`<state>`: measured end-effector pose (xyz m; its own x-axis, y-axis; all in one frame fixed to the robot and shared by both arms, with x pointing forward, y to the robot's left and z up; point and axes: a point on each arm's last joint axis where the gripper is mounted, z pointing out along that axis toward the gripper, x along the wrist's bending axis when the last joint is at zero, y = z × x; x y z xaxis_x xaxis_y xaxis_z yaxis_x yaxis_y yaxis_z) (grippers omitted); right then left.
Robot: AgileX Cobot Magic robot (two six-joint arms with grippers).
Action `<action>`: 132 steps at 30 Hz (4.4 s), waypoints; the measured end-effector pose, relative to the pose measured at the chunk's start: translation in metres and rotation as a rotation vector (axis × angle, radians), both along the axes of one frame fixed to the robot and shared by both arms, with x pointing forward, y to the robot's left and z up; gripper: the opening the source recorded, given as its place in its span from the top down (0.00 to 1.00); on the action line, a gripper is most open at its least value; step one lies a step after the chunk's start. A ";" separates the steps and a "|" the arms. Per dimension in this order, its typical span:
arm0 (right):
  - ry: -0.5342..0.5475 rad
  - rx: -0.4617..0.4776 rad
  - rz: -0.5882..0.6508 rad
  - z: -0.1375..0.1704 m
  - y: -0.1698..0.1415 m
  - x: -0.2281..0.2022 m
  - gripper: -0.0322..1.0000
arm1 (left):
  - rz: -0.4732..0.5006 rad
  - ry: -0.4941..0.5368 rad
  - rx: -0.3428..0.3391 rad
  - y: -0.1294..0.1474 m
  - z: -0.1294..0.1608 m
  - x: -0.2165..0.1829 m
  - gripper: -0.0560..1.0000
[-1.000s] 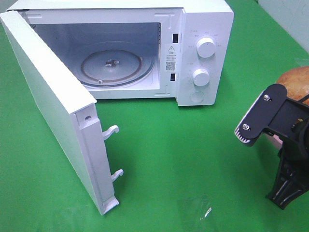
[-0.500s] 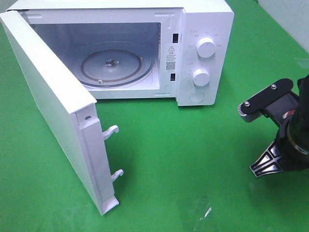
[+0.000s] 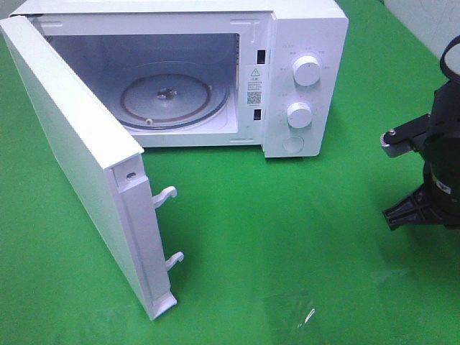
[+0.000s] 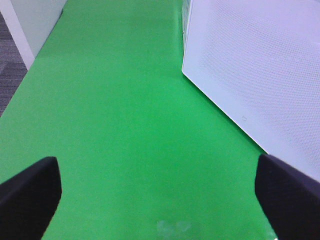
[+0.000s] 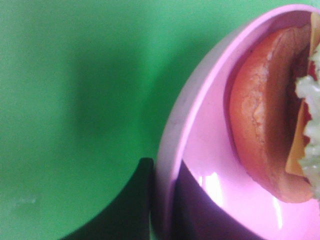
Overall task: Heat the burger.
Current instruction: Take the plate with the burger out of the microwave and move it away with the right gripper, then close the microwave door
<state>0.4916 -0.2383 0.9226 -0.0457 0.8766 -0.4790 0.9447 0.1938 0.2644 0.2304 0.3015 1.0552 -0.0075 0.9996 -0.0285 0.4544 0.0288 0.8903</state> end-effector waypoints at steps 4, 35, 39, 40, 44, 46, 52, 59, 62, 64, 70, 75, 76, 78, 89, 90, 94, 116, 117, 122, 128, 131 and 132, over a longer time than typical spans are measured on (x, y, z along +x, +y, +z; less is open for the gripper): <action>-0.010 0.019 -0.077 -0.002 -0.008 0.020 0.91 | 0.000 0.000 0.000 0.000 0.000 0.000 0.01; -0.029 0.185 -0.396 -0.033 -0.022 0.068 0.65 | 0.000 0.000 0.000 0.000 0.000 0.000 0.01; -0.049 0.222 -0.347 -0.021 -0.015 0.068 0.57 | 0.000 0.000 0.000 0.000 0.000 0.000 0.01; -0.049 0.222 -0.347 -0.021 -0.015 0.068 0.57 | 0.000 0.000 0.000 0.000 0.000 0.000 0.01; -0.143 0.279 -0.135 0.023 0.007 0.065 0.50 | 0.000 0.000 0.000 0.000 0.000 0.000 0.01; -0.165 0.280 -0.049 0.039 0.015 0.060 0.50 | 0.000 0.000 0.000 0.000 0.000 0.000 0.01; -0.174 0.308 0.118 0.068 0.034 0.045 0.38 | 0.000 0.000 0.000 0.000 0.000 0.000 0.01; -0.085 0.364 0.273 0.095 0.055 0.013 0.22 | 0.000 0.000 0.000 0.000 0.000 0.000 0.01; -0.033 0.372 0.350 0.102 0.064 -0.003 0.23 | 0.000 0.000 0.000 0.000 0.000 0.000 0.01; -0.029 0.381 0.375 0.105 0.067 -0.009 0.23 | 0.000 0.000 0.000 0.000 0.000 0.000 0.01; -0.001 0.391 0.520 0.110 0.075 -0.054 0.23 | 0.000 0.000 0.000 0.000 0.000 0.000 0.01; -0.009 0.403 0.559 0.110 0.068 -0.077 0.23 | 0.000 0.000 0.000 0.000 0.000 0.000 0.01; -0.026 0.416 0.565 0.112 0.061 -0.087 0.23 | 0.000 0.000 0.000 0.000 0.000 0.000 0.01; -0.057 0.431 0.572 0.116 0.052 -0.098 0.23 | 0.000 0.000 0.000 0.000 0.000 0.000 0.01; -0.260 0.510 0.543 0.129 -0.002 -0.151 0.23 | 0.000 0.000 0.000 0.000 0.000 0.000 0.01; -0.275 0.519 0.493 0.127 -0.013 -0.159 0.23 | 0.000 0.000 0.000 0.000 0.000 0.000 0.01; -0.316 0.543 0.410 0.126 -0.028 -0.172 0.23 | 0.000 0.000 0.000 0.000 0.000 0.000 0.01; -0.847 0.512 0.209 0.136 -0.066 -0.253 0.23 | 0.000 0.000 0.000 0.000 0.000 0.000 0.01; -0.847 0.512 0.209 0.136 -0.066 -0.253 0.23 | 0.000 0.000 0.000 0.000 0.000 0.000 0.01; -0.844 0.505 0.197 0.136 -0.066 -0.254 0.23 | 0.000 0.000 0.000 0.000 0.000 0.000 0.01; -0.843 0.504 0.195 0.135 -0.066 -0.254 0.23 | 0.000 0.000 0.000 0.000 0.000 0.000 0.01; -0.843 0.504 0.195 0.135 -0.066 -0.254 0.23 | 0.000 0.000 0.000 0.000 0.000 0.000 0.01; -0.843 0.504 0.195 0.135 -0.066 -0.254 0.23 | 0.000 0.000 0.000 0.000 0.000 0.000 0.01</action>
